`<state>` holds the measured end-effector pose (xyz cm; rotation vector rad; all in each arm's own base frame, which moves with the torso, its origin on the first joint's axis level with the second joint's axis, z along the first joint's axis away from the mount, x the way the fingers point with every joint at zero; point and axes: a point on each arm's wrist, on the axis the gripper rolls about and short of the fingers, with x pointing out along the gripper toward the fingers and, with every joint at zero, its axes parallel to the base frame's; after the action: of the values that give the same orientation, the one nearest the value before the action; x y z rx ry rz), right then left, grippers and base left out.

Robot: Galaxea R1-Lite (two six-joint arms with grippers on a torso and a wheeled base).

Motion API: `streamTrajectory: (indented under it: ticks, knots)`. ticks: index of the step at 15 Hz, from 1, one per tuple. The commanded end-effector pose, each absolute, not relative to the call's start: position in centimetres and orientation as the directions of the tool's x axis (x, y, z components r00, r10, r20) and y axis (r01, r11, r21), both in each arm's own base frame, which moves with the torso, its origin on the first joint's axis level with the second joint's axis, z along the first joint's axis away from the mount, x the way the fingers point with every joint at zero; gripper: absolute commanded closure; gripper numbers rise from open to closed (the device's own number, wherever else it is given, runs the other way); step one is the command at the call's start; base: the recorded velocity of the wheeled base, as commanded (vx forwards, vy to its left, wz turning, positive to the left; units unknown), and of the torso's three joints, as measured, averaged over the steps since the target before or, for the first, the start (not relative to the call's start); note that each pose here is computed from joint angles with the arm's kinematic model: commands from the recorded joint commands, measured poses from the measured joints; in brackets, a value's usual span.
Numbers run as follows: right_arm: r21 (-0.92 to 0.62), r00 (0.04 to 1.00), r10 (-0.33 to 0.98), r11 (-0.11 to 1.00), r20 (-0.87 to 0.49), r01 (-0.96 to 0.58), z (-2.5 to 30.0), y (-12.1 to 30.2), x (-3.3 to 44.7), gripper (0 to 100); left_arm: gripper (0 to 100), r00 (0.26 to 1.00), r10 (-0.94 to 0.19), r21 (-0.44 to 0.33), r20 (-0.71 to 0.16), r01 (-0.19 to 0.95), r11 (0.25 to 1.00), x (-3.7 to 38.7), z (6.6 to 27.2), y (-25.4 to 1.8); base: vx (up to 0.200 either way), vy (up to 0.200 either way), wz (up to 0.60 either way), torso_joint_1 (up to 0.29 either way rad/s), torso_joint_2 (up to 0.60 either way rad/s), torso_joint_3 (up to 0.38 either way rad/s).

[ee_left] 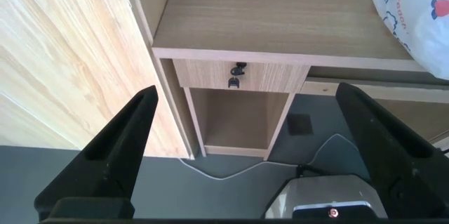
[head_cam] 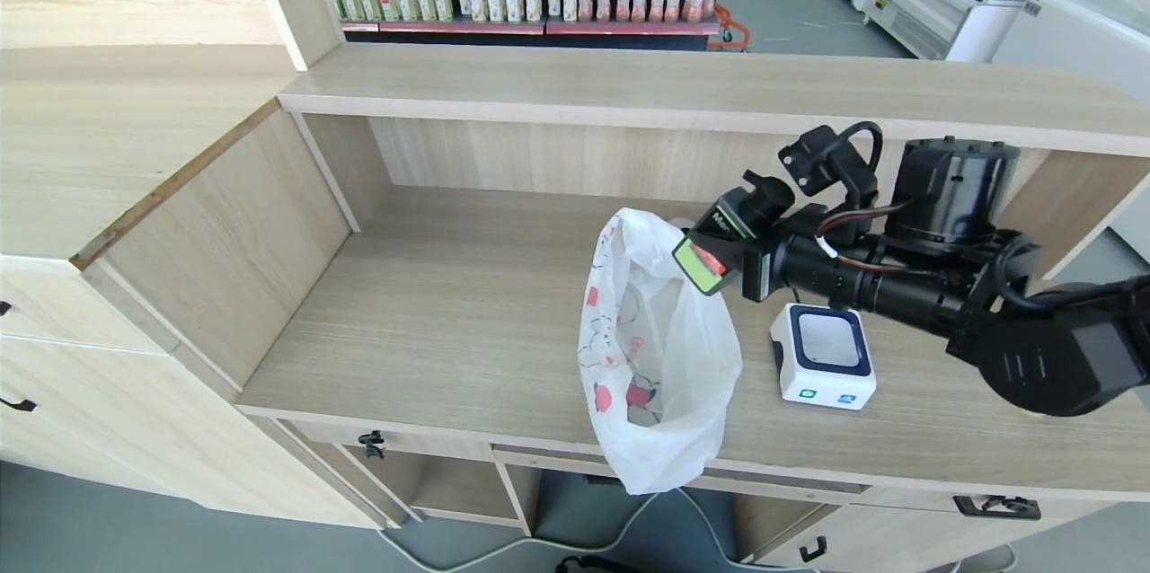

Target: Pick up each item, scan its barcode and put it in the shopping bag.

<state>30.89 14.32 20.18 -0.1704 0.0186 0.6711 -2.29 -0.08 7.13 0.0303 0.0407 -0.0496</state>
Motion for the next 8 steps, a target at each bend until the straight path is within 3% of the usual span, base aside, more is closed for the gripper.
streamTrajectory:
  ticks: [1, 8]
  knots:
    - [-0.154, 0.777, 0.614, 0.762, -0.138, -0.629, 17.2, 14.5, 31.4, 100, 0, 0.998, -0.051, 0.029, -0.041, 0.052, 0.998, -2.3, 7.1, -0.1, 0.000, 0.000, 0.00, 0.000, 0.00, 0.000]
    - [-0.181, 0.741, 0.660, 0.719, -0.121, -0.671, 12.1, 15.4, 32.2, 100, 0, 0.998, -0.051, 0.029, -0.041, 0.052, 0.998, -2.3, 7.1, -0.1, 0.000, 0.000, 0.00, 0.000, 0.00, 0.000]
